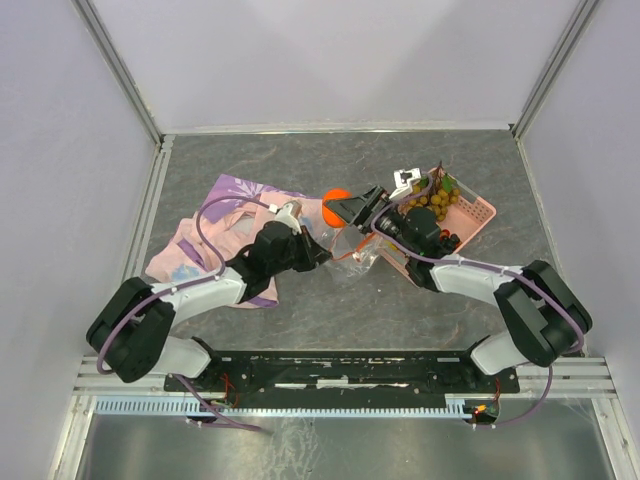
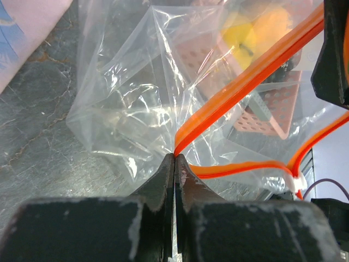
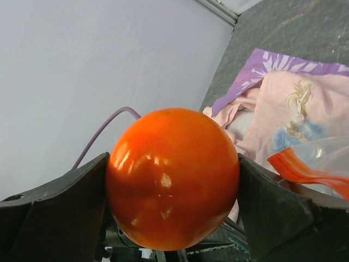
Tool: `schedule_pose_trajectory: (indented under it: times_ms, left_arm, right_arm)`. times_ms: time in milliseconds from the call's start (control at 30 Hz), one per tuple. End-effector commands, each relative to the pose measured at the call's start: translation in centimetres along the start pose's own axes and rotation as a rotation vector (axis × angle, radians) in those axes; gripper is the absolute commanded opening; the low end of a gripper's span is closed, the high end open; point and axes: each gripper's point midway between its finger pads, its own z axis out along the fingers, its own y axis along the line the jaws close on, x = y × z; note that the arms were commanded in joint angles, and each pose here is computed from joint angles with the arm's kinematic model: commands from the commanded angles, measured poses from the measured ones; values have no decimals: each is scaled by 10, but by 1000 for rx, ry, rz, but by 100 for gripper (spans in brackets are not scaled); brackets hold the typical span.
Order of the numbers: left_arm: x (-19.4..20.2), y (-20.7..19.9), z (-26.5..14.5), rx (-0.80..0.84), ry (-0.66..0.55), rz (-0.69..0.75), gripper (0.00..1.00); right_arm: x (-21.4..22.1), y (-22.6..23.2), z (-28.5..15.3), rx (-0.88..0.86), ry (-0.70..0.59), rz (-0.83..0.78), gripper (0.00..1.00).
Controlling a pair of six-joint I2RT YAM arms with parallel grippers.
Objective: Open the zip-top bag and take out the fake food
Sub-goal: Pick up the fake fruit from the zipper food storage bag, then place the fake fruit in the bin.
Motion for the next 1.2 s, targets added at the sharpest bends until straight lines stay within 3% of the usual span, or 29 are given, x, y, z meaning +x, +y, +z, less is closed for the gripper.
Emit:
schedule_pose_trajectory:
  times_ms: [0, 333, 567, 967, 1167]
  left_arm:
    - [-2, 7, -4, -30, 4, 55, 3]
    - [-1, -30, -1, 122, 83, 101, 3]
    - [14, -22, 8, 115, 149, 99, 3]
    - [0, -12, 22, 47, 90, 64, 3]
    - [-32, -14, 24, 67, -18, -18, 3]
  right_arm:
    - [-34, 29, 5, -77, -76, -57, 37]
    - [-32, 25, 22, -173, -116, 82, 36]
    - [-41, 41, 40, -255, -133, 120, 36]
    - [-53, 69, 33, -356, -169, 205, 36]
    - [-53, 84, 27, -403, -168, 240, 36]
